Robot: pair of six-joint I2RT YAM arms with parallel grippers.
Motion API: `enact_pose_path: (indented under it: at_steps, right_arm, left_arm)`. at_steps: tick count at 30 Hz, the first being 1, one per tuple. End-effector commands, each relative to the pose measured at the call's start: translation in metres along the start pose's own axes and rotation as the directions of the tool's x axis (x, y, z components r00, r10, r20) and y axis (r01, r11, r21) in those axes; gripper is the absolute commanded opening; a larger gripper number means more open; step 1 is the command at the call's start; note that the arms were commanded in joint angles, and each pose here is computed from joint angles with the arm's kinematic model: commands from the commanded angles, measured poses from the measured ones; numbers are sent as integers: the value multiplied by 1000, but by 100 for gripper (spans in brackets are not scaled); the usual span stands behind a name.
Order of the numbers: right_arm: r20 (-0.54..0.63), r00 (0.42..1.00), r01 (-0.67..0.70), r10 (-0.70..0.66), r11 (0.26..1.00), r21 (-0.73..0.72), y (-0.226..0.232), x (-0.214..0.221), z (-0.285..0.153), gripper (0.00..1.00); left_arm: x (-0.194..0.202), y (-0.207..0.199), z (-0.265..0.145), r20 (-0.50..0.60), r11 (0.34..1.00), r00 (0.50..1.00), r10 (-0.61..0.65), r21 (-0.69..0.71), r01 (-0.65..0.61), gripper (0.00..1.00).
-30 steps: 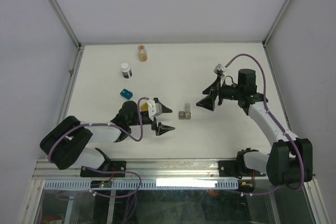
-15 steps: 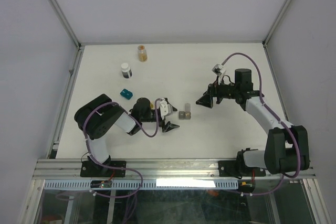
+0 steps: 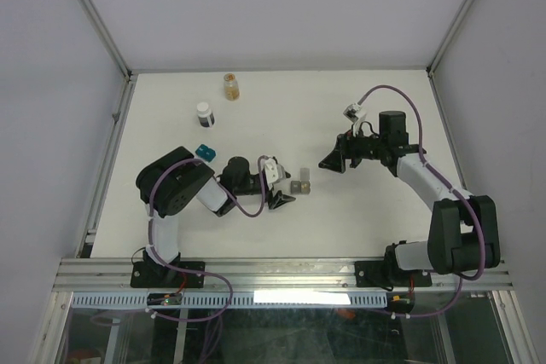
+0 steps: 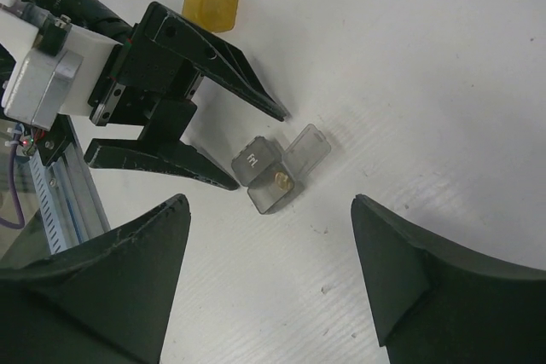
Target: Sort the pills into containers
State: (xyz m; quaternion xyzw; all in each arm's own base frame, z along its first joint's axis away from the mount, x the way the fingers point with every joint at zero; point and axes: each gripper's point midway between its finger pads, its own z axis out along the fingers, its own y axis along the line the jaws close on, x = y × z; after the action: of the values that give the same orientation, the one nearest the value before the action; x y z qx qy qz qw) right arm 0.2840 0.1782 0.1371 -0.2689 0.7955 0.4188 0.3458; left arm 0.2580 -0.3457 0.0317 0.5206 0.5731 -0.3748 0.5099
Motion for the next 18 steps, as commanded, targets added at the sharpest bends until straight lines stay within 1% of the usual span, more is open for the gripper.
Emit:
enact_pose_path:
  at_steps: [1, 3, 9, 11, 16, 18]
  right_arm:
    - [24, 999, 30, -30, 999, 16, -1, -20, 0, 79]
    - [21, 999, 26, -27, 999, 19, -2, -18, 1, 78]
    - [-4, 1000, 1, 0, 1000, 28, -8, -12, 5, 77]
    - [-14, 1000, -15, 16, 999, 35, -12, -10, 7, 75]
    - [-49, 996, -71, 74, 996, 53, -22, -1, 15, 71]
    - [-61, 992, -102, 106, 992, 72, -29, 4, 18, 68]
  left_arm:
    - [-16, 8, 9, 66, 1000, 997, 29, 1, -29, 74]
    - [-15, 7, 10, 65, 1000, 998, 19, 7, -19, 70]
    - [-15, 5, 16, 68, 1000, 998, 8, 14, -9, 65]
    - [-13, 3, 17, 62, 1000, 998, 10, 26, -12, 60]
    - [-10, -1, 19, 53, 999, 999, 13, 37, -15, 58]
    - [-9, -2, 20, 50, 999, 999, 12, 45, -15, 53]
